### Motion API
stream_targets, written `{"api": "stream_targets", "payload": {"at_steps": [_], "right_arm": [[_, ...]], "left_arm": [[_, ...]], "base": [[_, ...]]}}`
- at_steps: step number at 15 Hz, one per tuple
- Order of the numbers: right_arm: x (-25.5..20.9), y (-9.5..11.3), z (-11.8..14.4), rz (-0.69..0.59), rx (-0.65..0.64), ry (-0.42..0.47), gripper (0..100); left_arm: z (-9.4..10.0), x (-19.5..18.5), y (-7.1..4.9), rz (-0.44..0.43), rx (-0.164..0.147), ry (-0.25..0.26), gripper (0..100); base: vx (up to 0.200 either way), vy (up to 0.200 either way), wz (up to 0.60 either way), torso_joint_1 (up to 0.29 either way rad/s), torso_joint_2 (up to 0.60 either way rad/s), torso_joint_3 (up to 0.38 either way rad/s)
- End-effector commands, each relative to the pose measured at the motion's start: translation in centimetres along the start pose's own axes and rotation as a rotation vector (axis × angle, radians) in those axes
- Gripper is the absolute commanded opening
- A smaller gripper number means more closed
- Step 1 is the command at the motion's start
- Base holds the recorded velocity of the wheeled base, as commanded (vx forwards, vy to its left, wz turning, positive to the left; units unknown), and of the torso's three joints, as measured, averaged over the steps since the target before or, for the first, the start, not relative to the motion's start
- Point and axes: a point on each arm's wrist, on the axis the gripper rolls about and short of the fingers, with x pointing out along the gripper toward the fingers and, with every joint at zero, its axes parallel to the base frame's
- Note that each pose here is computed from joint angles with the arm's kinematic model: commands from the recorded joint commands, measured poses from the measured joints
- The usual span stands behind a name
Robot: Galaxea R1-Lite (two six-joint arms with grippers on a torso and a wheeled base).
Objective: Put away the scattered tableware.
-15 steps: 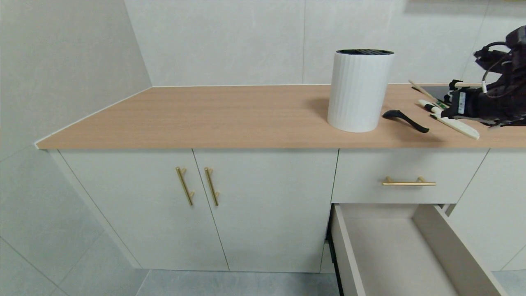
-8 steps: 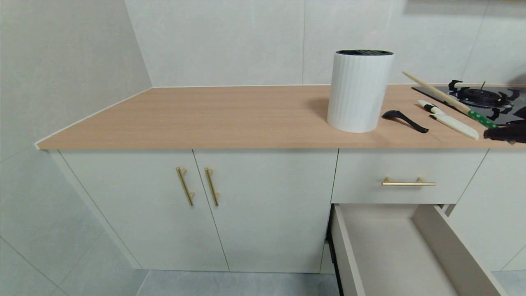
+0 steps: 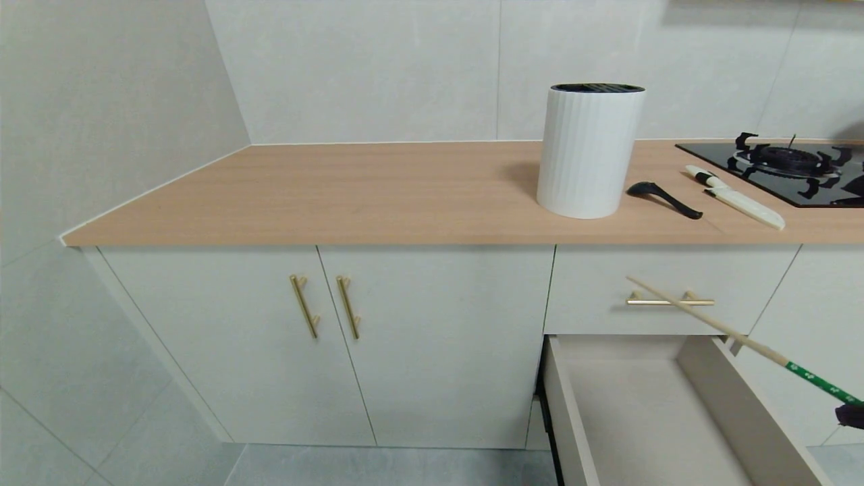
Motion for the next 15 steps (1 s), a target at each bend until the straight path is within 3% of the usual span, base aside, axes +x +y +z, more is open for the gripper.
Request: {"api": "stream_targets", "payload": {"at_steps": [1,3,4,6,10,15], "right_arm": [[5.9,-1.1,0.9,-0.047,0.022,0.326,0],[8.2,-1.6,0.5,-0.048,0.036,0.437,0],[10.8,-2.3,0.1,-0.069,0.03,0.559,0],[14.1,-3.2,-0.2,-0.121,0.035,0.689,0],[21.2,-4.9,-1.8,-0.15,0.056,0.635,0],[26.6,-6.1,-3.0,-0.197,0.129,0.582,0]], "left_arm": [[0.0,0.0,0.0,0.0,0.0,-0.001,100],[0.0,0.0,0.0,0.0,0.0,-0.001,100],[0.0,0.0,0.0,0.0,0.0,0.0,100],[0.0,0.0,0.0,0.0,0.0,0.0,100],[0.0,0.0,0.0,0.0,0.0,-0.001,100],[0.0,0.0,0.0,0.0,0.0,0.0,100]], "base": [[0.0,0.0,0.0,0.0,0.0,0.0],[0.0,0.0,0.0,0.0,0.0,0.0],[0.0,0.0,0.0,0.0,0.0,0.0],[0.0,0.0,0.0,0.0,0.0,0.0],[0.0,0.0,0.0,0.0,0.0,0.0],[0.0,0.0,0.0,0.0,0.0,0.0]]}}
